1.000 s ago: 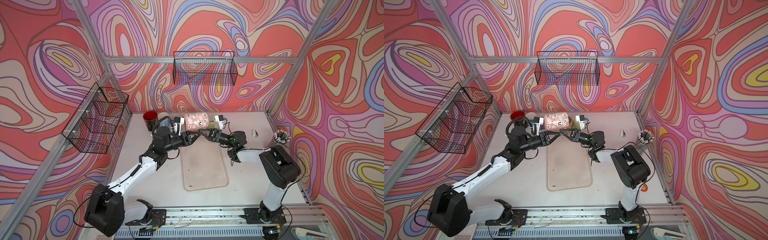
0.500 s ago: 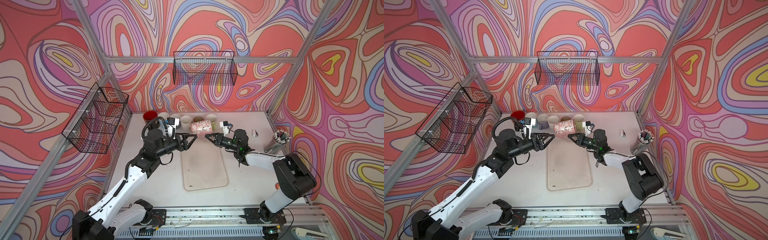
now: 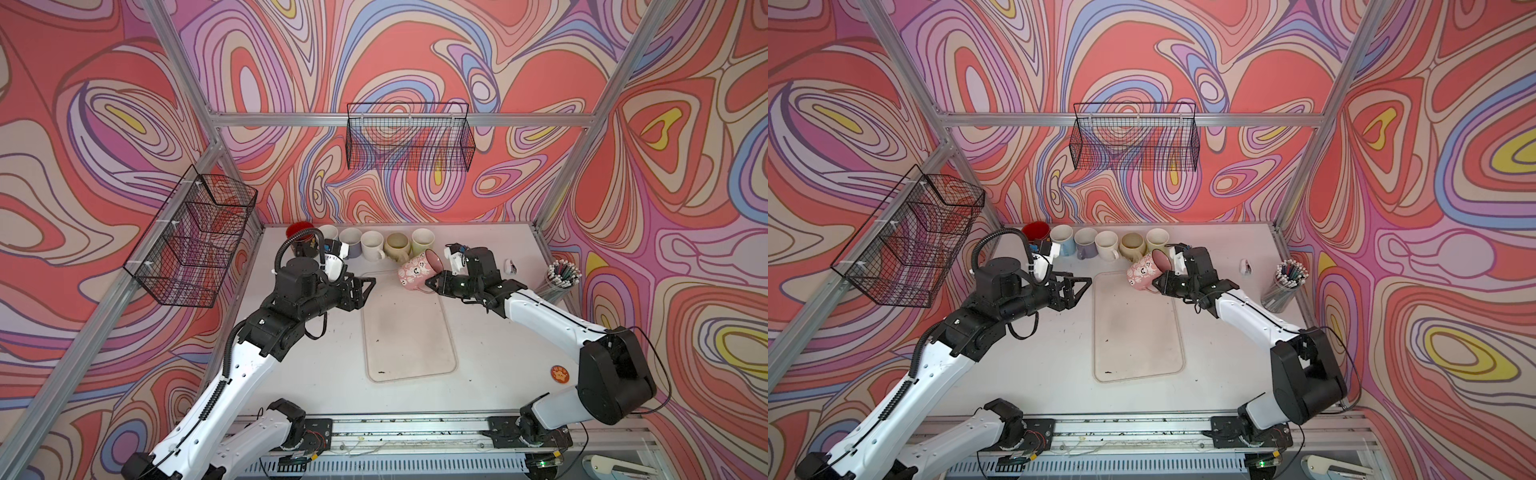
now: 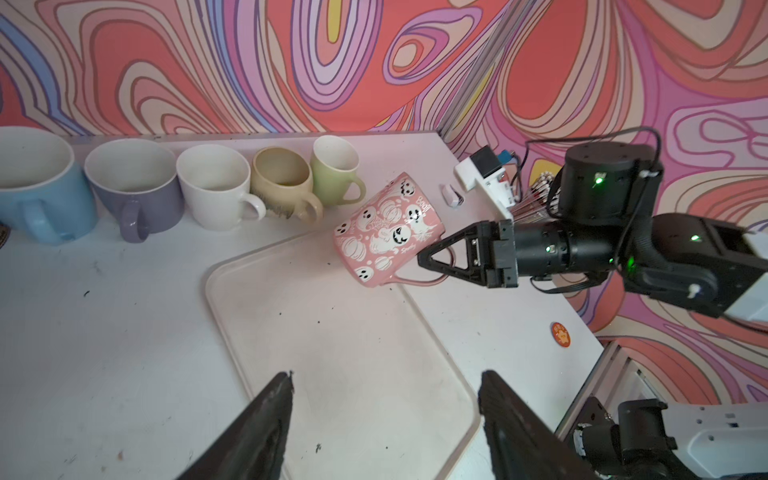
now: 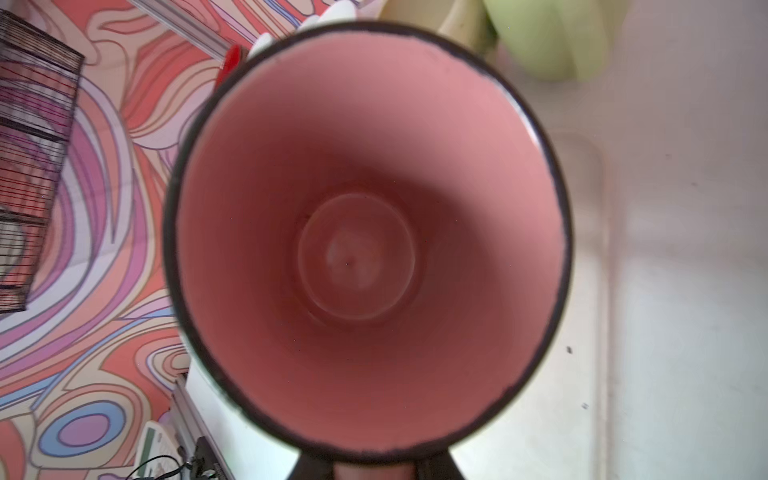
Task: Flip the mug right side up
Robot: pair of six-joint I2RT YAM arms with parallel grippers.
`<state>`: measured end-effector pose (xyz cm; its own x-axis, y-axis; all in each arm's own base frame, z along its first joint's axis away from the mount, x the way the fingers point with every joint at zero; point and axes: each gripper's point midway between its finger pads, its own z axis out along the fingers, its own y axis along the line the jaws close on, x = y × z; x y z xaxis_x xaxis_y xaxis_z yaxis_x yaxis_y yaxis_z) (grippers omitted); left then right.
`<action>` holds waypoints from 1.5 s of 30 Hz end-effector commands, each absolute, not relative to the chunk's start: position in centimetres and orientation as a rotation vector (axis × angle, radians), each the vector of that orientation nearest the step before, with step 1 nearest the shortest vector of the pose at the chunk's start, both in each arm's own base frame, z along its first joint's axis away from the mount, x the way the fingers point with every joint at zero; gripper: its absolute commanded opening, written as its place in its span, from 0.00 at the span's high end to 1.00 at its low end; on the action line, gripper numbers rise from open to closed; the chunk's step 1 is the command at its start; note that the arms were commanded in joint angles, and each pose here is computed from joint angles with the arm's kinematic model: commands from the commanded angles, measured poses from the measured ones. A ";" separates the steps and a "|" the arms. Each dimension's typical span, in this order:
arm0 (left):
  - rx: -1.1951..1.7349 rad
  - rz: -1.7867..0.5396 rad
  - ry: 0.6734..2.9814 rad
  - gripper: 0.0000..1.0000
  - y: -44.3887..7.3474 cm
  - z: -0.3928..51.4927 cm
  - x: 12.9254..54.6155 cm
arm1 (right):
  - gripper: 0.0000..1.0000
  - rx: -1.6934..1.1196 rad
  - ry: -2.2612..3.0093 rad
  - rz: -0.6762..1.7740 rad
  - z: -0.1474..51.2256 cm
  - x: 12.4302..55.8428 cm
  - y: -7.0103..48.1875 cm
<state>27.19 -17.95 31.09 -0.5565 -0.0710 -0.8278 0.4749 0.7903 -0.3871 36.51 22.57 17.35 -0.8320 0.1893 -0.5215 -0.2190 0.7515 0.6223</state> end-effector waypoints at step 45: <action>0.262 -0.467 2.343 0.00 -14.3 22.2 25.5 | 1.00 -0.008 2.357 -0.120 16.8 53.2 11.6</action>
